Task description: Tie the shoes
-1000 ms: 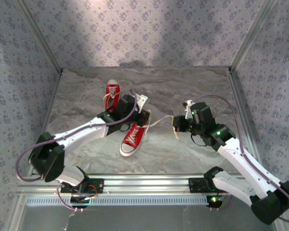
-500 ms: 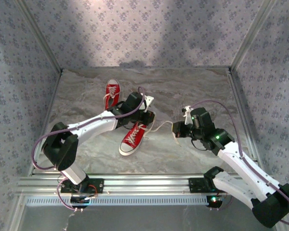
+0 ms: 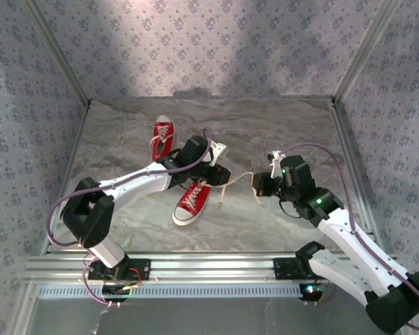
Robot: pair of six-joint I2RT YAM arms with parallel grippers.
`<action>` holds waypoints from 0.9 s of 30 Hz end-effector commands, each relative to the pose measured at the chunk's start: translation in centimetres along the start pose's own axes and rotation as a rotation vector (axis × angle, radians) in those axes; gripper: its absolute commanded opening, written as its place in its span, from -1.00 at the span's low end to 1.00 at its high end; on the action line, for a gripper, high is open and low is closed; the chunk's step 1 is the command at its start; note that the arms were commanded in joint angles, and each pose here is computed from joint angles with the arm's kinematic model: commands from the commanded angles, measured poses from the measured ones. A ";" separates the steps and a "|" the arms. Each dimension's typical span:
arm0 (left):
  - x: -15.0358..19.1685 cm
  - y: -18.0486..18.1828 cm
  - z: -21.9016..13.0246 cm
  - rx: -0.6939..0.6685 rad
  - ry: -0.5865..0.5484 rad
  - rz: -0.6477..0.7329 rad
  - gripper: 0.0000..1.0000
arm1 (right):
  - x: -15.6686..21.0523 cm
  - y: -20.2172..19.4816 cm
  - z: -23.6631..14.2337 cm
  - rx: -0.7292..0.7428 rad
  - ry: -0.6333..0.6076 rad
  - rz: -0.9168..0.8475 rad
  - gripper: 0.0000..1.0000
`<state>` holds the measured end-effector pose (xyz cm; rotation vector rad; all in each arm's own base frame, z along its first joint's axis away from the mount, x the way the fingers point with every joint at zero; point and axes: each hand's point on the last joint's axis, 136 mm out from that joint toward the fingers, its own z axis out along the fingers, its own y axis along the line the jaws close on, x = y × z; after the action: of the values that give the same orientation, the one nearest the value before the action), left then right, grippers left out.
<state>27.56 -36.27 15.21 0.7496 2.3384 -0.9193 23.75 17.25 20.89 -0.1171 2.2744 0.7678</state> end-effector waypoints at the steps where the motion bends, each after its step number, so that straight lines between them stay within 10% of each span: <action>1: -1.0 -0.6 -0.6 0.009 -0.033 0.013 -0.14 | -1.4 0.9 -0.8 -0.025 -0.044 -0.015 -1.00; 7: -0.9 -0.8 -0.6 0.023 -0.027 0.018 0.13 | -1.0 0.6 -0.8 -0.010 -0.024 0.005 -1.00; 14: -0.3 -0.8 -1.7 0.018 -0.061 0.026 -0.09 | -0.9 0.0 -0.8 0.023 -0.015 0.031 -1.00; 19: 0.4 -0.5 -3.2 0.007 -0.106 0.046 0.28 | -0.8 0.0 -0.6 0.038 0.022 0.063 -1.00; 27: 2.8 -3.3 -3.1 0.103 -0.063 0.245 0.03 | -0.9 0.9 -0.6 0.015 0.071 0.114 -1.00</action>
<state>24.14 -33.91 16.04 0.8491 2.2083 -0.9235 24.05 17.34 21.11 -0.0350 2.3548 0.7772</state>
